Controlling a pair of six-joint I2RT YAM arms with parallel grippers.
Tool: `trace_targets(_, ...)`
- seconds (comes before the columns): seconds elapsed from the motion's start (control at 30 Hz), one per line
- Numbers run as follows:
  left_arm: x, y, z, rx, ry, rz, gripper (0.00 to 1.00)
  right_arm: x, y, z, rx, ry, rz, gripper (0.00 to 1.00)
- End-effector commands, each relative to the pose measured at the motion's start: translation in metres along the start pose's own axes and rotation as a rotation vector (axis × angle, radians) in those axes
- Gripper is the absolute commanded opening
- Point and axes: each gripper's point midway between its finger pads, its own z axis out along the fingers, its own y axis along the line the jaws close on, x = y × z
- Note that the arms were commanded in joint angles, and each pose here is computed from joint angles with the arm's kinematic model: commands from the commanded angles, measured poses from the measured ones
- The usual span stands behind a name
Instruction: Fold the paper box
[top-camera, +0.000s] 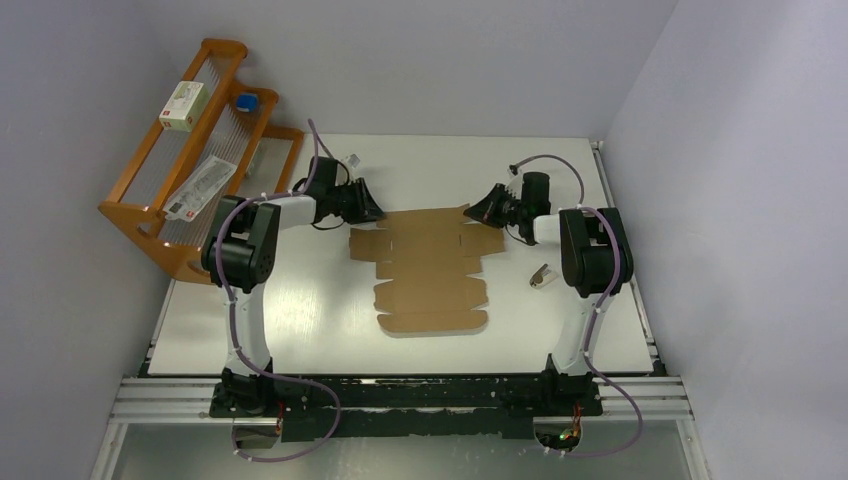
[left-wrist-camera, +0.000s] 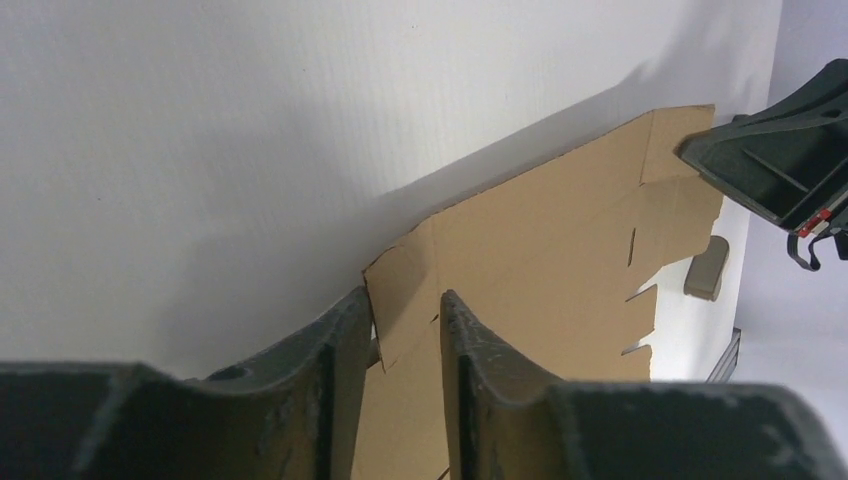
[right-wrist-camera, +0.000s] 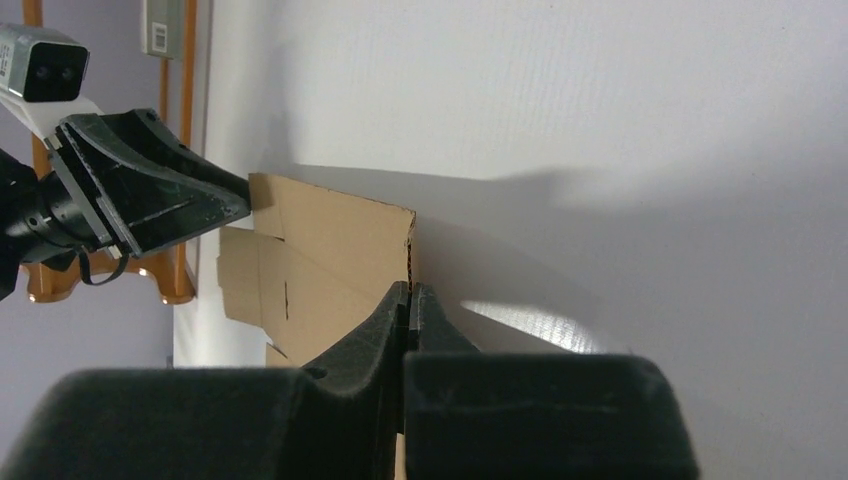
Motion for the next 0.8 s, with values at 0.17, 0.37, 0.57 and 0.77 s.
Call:
trace_targets(0.17,-0.007,-0.011,-0.001,-0.087,-0.042,0.088,0.19,-0.005,0.003,-0.006,0.034,-0.027,-0.044,0.0)
trace_targets(0.37,-0.008,-0.02,0.003,-0.181,-0.055,0.148,0.11,-0.002,-0.005,-0.008,0.18,-0.016,-0.11,0.0)
trace_targets(0.57,-0.01,-0.032,0.0,-0.279,-0.074,0.229,0.09,0.0,-0.007,-0.011,0.392,-0.015,-0.223,0.0)
trace_targets(0.77,-0.01,-0.044,0.002,-0.373,-0.092,0.312,0.08,0.003,-0.001,-0.004,0.566,-0.008,-0.342,0.0)
